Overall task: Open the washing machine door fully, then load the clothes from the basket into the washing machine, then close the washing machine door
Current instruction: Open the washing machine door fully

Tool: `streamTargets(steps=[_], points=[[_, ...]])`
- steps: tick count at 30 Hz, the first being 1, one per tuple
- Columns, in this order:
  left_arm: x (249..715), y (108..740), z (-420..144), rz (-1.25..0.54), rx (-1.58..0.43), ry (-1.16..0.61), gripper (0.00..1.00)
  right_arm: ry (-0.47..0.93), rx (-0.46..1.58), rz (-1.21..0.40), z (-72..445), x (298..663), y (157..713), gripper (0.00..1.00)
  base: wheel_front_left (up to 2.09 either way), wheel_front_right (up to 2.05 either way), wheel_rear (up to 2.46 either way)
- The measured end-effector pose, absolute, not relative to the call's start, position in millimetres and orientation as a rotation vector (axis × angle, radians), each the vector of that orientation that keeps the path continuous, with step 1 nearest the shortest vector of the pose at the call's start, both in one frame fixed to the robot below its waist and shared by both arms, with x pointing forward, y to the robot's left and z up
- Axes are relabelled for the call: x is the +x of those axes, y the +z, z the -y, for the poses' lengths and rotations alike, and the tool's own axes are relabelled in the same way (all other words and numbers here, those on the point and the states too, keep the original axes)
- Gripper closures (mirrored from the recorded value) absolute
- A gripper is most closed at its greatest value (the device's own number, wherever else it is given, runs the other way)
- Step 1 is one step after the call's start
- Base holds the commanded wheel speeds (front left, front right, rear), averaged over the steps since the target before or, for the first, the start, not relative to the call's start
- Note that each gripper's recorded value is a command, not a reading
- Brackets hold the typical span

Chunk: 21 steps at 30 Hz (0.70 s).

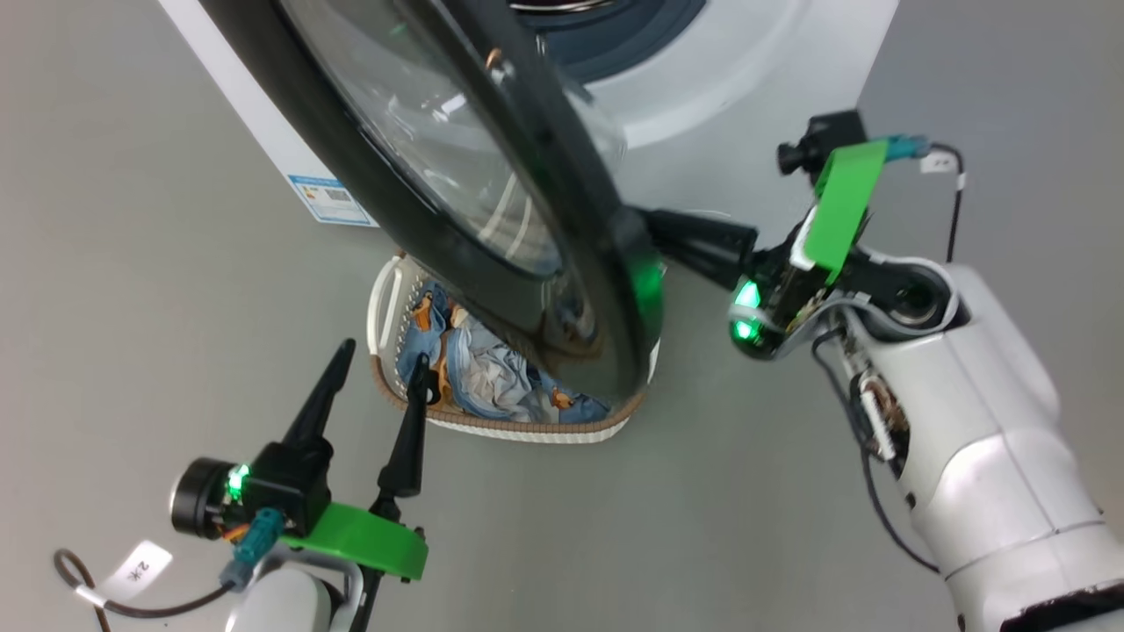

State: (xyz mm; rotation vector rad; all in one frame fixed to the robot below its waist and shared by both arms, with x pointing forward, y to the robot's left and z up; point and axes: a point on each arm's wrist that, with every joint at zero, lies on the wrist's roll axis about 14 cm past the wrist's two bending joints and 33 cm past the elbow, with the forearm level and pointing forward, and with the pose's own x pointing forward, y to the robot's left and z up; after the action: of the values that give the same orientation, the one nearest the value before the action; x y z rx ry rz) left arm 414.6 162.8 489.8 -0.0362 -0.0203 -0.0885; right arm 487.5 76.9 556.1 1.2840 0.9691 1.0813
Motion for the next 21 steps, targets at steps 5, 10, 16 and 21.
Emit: streamTargets(steps=[5, 10, 16, 21], points=[[407, 490, -164, 0.017, -0.038, -0.084, 0.00, 1.116, 1.280, -1.006, -92, 465, 555, 1.00, 0.00, 0.00, 0.00], [402, 493, -164, 0.024, -0.038, -0.082, 0.00, 1.137, 1.272, -1.029, -105, 447, 555, 1.00, 0.00, 0.00, 0.00], [394, 493, -163, 0.021, -0.040, -0.082, 0.00, 1.153, 1.264, -1.054, -117, 431, 556, 1.00, 0.00, 0.00, 0.00], [392, 495, -163, 0.027, -0.040, -0.079, 0.00, 1.156, 1.266, -1.056, -121, 426, 558, 1.00, 0.00, 0.00, 0.00]])
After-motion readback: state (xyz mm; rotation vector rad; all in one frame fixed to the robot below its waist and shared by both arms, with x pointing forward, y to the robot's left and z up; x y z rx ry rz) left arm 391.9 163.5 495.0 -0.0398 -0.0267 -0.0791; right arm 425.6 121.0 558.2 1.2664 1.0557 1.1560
